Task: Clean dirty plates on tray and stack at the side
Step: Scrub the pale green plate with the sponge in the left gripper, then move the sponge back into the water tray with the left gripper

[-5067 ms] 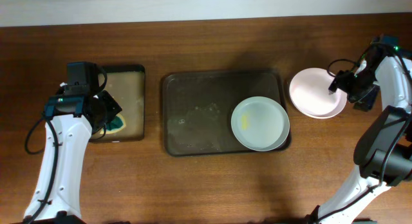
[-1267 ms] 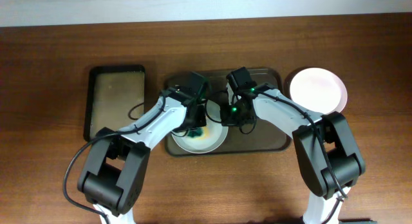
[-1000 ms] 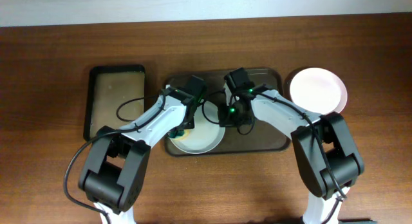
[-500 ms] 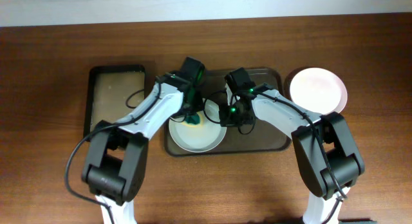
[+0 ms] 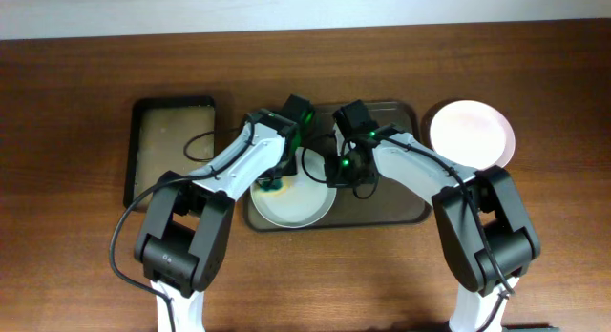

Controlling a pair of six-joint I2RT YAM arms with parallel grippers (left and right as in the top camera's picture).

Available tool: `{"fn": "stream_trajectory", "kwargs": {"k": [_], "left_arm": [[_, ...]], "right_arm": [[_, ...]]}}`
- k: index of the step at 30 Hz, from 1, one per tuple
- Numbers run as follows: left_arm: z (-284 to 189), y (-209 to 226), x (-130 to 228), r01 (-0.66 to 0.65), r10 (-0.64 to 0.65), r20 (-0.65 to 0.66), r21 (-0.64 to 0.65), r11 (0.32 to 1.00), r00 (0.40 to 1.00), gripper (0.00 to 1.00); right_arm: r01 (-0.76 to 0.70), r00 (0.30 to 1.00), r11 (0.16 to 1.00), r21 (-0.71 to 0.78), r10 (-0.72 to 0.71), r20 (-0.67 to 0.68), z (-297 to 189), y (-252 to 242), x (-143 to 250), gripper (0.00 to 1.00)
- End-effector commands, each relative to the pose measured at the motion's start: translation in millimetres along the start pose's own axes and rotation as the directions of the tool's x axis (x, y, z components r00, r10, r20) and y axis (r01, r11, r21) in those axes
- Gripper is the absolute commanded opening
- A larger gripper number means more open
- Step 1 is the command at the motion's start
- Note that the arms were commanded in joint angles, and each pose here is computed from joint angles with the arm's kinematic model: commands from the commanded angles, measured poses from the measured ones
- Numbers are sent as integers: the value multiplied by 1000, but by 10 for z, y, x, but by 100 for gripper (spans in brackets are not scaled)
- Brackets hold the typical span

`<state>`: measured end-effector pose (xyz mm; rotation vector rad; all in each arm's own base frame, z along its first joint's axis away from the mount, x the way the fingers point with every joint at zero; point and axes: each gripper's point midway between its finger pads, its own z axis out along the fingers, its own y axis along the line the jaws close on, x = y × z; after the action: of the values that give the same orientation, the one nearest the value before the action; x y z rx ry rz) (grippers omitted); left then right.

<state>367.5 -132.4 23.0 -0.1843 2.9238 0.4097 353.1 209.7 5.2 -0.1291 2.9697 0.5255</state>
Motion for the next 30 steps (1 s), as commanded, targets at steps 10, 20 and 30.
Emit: {"fn": "stream_trajectory", "kwargs": {"k": [10,20,30], "left_arm": [[-632,1204,-406,347,-308,234,-145,927,922,0],[-488,1568,-435,442,-446,16,119,889,895,0],[229,1380,-702,349,-343,-75,314,883,936,6]], "right_arm": [[4,1000,998,68,-5,19,-57,-142,-29,4],[117,946,968,223,-177,271,-1288,47,-509,4],[86,874,819,567,-335,351,-2056,42,-540,4]]}}
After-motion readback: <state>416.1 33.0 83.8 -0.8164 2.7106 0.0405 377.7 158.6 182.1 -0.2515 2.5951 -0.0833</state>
